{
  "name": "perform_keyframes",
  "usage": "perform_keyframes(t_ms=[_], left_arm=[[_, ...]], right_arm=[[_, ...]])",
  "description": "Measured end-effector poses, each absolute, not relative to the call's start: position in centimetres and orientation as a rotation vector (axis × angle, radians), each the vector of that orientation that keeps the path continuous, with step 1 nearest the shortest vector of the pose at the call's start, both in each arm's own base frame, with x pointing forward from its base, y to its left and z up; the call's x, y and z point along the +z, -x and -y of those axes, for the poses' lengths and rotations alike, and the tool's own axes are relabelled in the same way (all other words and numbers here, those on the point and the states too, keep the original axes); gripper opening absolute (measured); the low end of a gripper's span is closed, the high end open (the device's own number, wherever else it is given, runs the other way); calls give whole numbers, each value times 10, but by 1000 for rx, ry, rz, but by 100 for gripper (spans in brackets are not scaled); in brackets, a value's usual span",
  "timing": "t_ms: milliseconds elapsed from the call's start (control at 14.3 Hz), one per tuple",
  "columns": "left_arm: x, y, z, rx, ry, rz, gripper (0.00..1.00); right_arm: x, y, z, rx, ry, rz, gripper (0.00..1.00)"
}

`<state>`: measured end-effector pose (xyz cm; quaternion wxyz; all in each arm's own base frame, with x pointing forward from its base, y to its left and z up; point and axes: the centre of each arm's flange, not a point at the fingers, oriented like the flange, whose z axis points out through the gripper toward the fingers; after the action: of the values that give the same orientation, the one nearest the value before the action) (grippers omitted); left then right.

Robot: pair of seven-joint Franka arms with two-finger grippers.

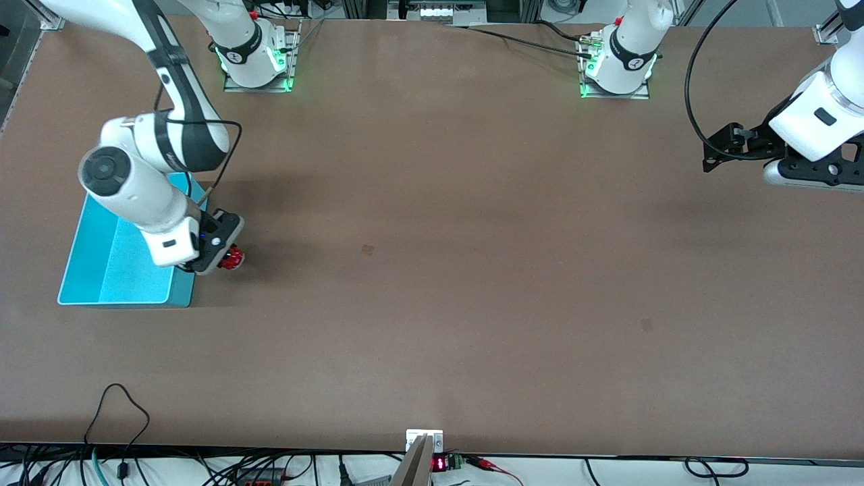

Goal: Wind red beetle toy and store in blue box
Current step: 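Carry the car over the cyan box and lower it inside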

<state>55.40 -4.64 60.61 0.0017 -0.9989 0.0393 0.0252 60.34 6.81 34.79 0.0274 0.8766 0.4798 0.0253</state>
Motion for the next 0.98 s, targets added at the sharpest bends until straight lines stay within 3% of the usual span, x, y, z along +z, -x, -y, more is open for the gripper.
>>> perform_keyframes(t_ms=[490,979], left_arm=[[606,-554,46,79,3135,-122,100],[606,-554,46,79,3135,-122,100]], right_arm=[[393,-591,72,-41,-2970,-741,48],[342,-565,119,-266,-3052,-203,48]])
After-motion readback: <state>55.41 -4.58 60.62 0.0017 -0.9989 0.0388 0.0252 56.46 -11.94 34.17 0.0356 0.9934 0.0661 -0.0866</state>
